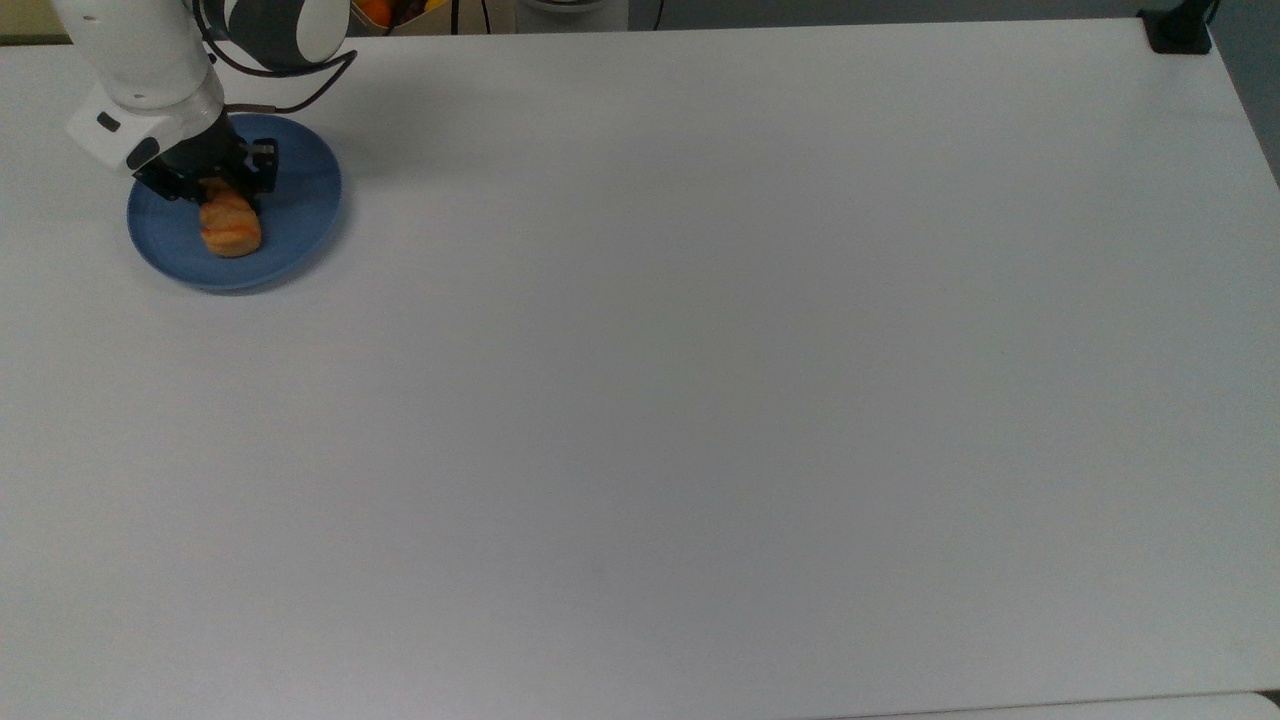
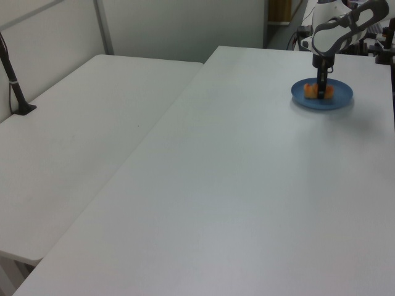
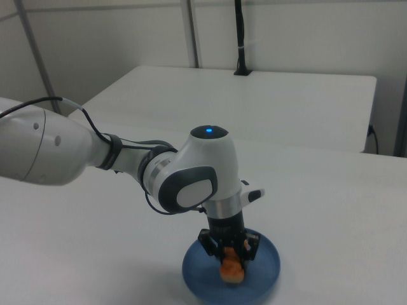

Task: Put the bread on the table
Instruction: 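Close the gripper on the bread roll and lift it off the plate, then carry the bread roll away from the plate across the table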

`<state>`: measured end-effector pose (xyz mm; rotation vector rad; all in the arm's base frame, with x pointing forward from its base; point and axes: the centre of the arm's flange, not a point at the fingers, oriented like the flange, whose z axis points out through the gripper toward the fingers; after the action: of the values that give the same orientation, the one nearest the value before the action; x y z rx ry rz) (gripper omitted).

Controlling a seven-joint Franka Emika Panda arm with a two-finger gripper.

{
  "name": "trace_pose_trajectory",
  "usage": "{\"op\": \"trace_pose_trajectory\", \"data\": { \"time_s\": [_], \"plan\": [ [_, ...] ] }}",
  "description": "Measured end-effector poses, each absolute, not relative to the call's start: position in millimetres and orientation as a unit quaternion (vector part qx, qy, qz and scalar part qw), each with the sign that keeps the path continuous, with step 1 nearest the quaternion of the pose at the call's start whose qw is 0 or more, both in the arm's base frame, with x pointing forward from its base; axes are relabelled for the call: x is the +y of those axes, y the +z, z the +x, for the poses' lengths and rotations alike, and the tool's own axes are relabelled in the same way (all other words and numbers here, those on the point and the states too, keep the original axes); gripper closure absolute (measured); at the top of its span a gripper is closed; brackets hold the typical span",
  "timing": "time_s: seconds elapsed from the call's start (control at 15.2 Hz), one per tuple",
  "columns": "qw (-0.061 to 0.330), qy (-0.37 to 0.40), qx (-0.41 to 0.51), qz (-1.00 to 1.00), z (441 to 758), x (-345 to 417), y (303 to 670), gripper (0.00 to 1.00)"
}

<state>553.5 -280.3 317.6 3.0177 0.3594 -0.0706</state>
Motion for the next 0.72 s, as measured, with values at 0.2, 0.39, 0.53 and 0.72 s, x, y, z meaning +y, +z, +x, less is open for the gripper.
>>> {"op": "trace_pose_trajectory", "data": {
  "time_s": [0.2,0.39,0.53,0.72],
  "plan": [
    [0.044,-0.018,0.119,0.992,553,-276,343,0.56],
    [0.029,0.001,0.129,0.991,553,-258,415,0.55],
    [0.008,0.012,0.142,0.990,546,-230,474,0.56],
    [-0.029,-0.005,0.162,0.986,530,-163,527,0.55]
  ]
}}
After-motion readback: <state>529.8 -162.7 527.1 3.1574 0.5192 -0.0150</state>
